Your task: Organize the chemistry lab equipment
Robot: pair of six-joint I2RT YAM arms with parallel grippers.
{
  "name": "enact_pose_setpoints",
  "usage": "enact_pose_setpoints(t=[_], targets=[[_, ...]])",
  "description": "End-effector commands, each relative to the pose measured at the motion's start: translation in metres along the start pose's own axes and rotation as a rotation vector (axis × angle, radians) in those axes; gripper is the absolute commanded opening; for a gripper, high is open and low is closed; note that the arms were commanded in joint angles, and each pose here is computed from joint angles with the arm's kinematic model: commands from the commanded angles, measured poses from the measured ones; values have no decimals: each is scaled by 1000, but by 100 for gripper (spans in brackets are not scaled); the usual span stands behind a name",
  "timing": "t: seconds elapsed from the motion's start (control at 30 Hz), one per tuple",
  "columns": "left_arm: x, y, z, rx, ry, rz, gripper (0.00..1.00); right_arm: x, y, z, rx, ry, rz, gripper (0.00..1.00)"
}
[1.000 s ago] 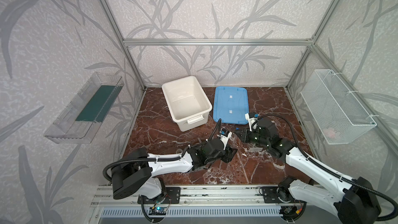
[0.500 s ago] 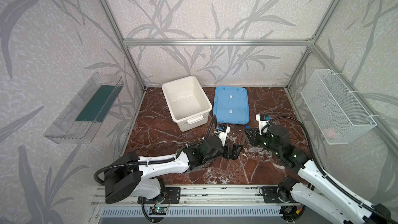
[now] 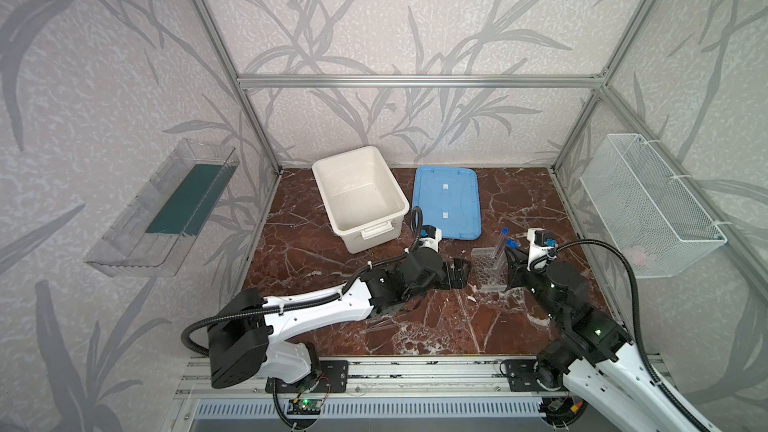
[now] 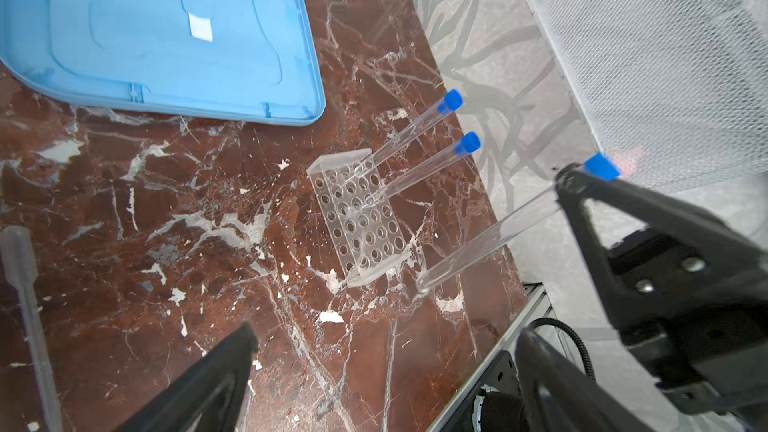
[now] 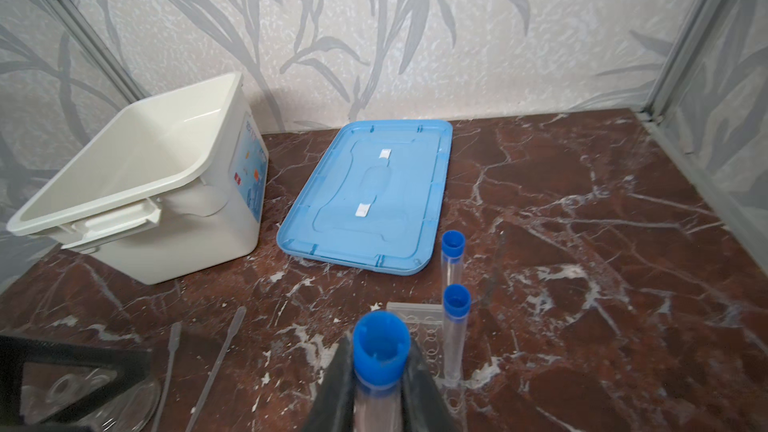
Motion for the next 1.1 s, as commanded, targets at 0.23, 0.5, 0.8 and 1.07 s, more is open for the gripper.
enact_pose_setpoints(t=[0.23, 0.5, 0.8, 1.07], targets=[[9, -27, -3, -66, 6, 79, 99, 7, -20, -13, 162, 95, -70, 19], [24, -50, 3, -82, 39, 136, 99, 19, -31, -28, 228, 22, -75, 19], [29, -61, 4, -118, 23, 158, 99, 29, -36, -35, 224, -48, -78, 19], [35, -64, 12, -140, 33, 166, 99, 41, -40, -33, 210, -61, -48, 18]])
Point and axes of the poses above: each gripper's point midway between its finger pads, its own y axis back along the fingers, its own z axis along the line the jaws close on, x = y × z, the point moved 6 cm from there along y, back along the fingers, and after that the axes turned 13 degrees about y, right-handed, at the moved point
